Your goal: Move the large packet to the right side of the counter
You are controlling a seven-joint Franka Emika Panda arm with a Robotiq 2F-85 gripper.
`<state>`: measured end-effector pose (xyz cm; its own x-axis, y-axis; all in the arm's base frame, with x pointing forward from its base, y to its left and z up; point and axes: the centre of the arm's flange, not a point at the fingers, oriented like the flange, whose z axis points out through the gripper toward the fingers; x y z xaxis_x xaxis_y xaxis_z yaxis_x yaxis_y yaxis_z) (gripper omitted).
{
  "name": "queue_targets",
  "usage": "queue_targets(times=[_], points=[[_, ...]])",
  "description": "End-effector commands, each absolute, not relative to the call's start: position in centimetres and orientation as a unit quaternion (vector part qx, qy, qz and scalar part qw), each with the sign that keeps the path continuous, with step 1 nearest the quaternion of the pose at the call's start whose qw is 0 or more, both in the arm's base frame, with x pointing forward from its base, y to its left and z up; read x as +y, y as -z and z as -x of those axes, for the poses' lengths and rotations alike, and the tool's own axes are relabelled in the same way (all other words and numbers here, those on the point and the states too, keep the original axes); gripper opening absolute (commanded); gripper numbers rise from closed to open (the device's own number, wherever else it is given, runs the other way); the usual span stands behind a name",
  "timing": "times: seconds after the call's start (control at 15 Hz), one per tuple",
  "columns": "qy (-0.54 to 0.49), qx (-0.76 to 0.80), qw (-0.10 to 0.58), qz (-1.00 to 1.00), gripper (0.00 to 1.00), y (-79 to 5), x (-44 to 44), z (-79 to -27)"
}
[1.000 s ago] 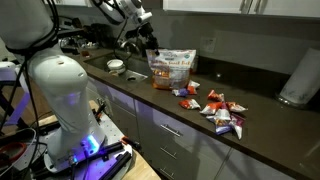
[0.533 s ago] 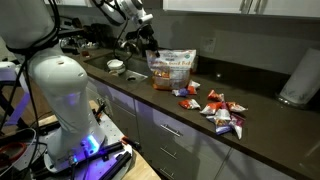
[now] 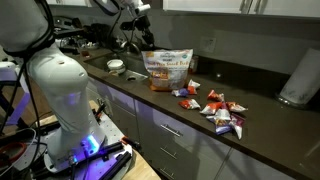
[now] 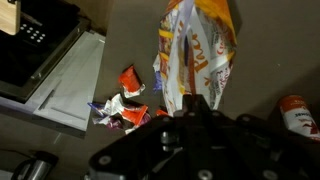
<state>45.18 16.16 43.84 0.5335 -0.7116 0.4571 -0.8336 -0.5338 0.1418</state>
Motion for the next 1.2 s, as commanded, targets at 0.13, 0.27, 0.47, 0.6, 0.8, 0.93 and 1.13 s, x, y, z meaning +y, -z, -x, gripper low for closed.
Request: queue_targets(times=[0.13,0.27,0.47,0.6,0.8,0.93,1.13], points=[[-0.151,-0.433,0.172,-0.872,0.05,-48.6,15.1,-43.5],[-0.165,-0.435,0.195,-0.863,0.32,-48.3,14.8,-43.5],[-0.169,-0.415,0.217,-0.867,0.49,-47.0,14.6,-44.0],[-0.166,-0.405,0.228,-0.87,0.62,-45.9,14.7,-44.4],[-0.167,-0.387,0.221,-0.879,0.81,-44.5,14.8,-45.0],[-0.159,-0.381,0.213,-0.886,0.94,-43.9,14.9,-45.4],[-0.16,-0.376,0.201,-0.89,1.0,-44.2,15.2,-45.7]])
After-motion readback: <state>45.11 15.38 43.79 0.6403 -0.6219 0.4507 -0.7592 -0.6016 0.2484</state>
